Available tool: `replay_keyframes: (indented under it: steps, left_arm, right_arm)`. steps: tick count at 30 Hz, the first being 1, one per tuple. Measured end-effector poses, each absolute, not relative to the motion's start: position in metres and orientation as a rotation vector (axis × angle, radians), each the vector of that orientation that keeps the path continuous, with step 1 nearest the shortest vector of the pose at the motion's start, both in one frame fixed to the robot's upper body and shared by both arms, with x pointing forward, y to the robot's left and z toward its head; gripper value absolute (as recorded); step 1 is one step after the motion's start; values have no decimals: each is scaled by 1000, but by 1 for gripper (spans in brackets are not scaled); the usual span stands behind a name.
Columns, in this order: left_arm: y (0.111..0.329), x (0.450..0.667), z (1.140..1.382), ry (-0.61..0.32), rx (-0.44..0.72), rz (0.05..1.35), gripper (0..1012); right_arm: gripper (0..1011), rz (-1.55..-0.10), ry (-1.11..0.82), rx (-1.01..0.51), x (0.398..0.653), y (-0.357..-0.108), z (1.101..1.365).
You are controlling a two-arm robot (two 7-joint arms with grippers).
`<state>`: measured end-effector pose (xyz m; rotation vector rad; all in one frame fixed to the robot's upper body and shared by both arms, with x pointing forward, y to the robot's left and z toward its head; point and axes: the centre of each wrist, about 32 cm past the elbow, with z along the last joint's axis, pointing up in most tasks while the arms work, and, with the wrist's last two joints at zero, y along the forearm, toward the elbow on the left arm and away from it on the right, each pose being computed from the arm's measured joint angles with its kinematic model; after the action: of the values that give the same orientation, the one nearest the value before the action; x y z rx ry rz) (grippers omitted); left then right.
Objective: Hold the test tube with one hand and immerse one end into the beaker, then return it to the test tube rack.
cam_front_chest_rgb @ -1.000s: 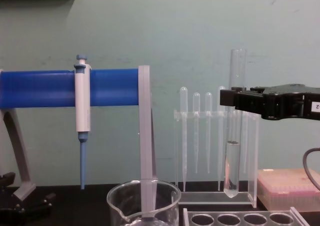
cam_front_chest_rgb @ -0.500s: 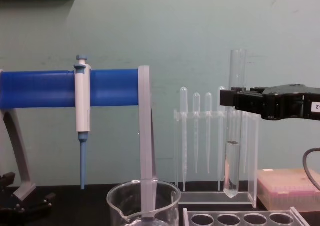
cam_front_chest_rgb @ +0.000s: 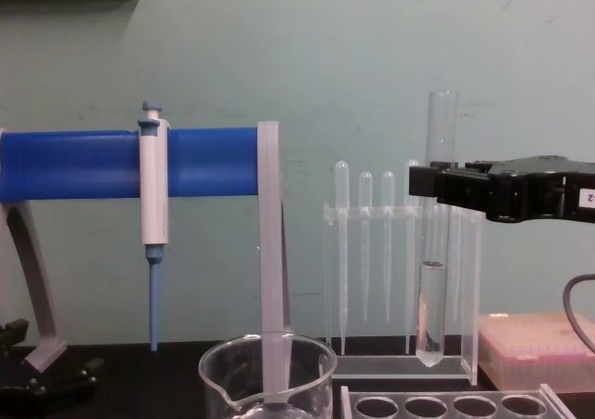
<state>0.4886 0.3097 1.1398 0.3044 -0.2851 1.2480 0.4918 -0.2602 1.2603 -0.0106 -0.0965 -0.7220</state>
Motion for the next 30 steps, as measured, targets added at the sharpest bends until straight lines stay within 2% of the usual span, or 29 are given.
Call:
replay_keyframes:
  steps: [18, 25, 30]
  left_arm:
    - [310, 489, 1140, -285, 304, 1248, 1000]
    - [310, 489, 1140, -285, 304, 1248, 1000]
    - [310, 489, 1140, -285, 304, 1248, 1000]
  right_arm:
    - [225, -712, -103, -18, 490, -257, 1267]
    - [225, -659, -130, -12, 494, -238, 1285]
    - [225, -595, -143, 6, 509, -214, 1290]
